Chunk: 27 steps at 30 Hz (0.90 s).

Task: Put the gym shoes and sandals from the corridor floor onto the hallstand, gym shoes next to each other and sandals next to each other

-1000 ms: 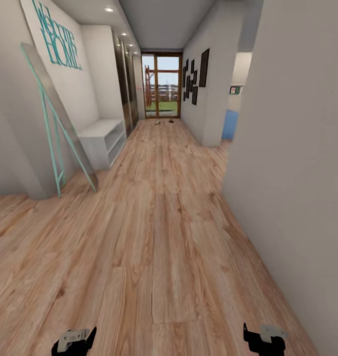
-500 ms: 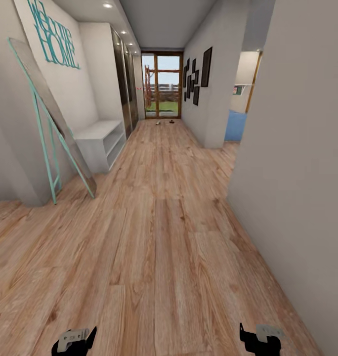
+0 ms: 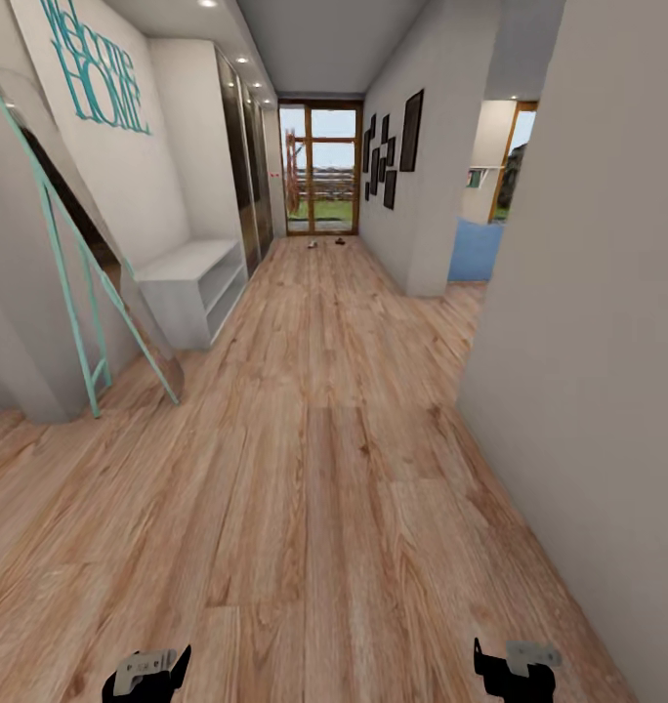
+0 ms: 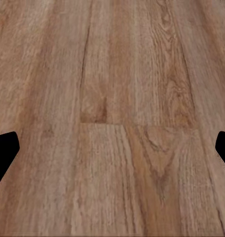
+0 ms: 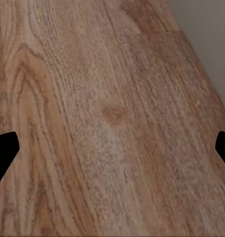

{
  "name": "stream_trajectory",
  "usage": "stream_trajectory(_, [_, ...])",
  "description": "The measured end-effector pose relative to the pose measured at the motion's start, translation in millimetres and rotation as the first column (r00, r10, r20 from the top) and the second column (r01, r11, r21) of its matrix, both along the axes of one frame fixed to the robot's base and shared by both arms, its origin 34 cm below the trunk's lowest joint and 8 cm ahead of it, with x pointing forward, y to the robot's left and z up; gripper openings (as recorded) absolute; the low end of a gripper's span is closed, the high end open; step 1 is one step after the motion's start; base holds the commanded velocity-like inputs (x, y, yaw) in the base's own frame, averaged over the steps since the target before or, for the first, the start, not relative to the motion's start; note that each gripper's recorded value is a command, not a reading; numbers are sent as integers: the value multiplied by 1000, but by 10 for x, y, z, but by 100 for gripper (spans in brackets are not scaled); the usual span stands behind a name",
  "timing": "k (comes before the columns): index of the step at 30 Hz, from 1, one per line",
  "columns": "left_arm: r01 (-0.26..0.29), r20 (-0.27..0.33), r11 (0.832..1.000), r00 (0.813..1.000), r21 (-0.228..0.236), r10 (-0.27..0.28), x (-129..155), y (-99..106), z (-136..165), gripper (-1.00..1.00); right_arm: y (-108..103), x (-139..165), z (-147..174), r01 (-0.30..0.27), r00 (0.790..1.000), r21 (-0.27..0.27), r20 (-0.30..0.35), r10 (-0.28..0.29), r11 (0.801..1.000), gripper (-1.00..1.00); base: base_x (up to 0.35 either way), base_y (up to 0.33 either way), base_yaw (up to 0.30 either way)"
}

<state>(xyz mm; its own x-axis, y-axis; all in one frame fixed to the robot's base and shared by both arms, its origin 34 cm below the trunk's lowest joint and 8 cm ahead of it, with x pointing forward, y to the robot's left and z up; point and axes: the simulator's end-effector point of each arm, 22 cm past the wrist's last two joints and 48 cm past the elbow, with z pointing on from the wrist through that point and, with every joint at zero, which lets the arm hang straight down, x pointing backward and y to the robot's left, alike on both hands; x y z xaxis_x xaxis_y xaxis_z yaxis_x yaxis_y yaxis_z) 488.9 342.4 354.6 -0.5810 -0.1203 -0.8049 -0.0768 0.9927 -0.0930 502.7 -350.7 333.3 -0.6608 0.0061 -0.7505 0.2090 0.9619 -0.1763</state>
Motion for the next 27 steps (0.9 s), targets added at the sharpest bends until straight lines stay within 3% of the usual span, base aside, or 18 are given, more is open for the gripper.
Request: stream_trajectory(27, [-2, 2, 1000, 1000, 3, 2, 4, 15, 6, 100, 30, -403, -178, 1, 998, 3, -60, -1, 1000, 100, 339, 0, 0])
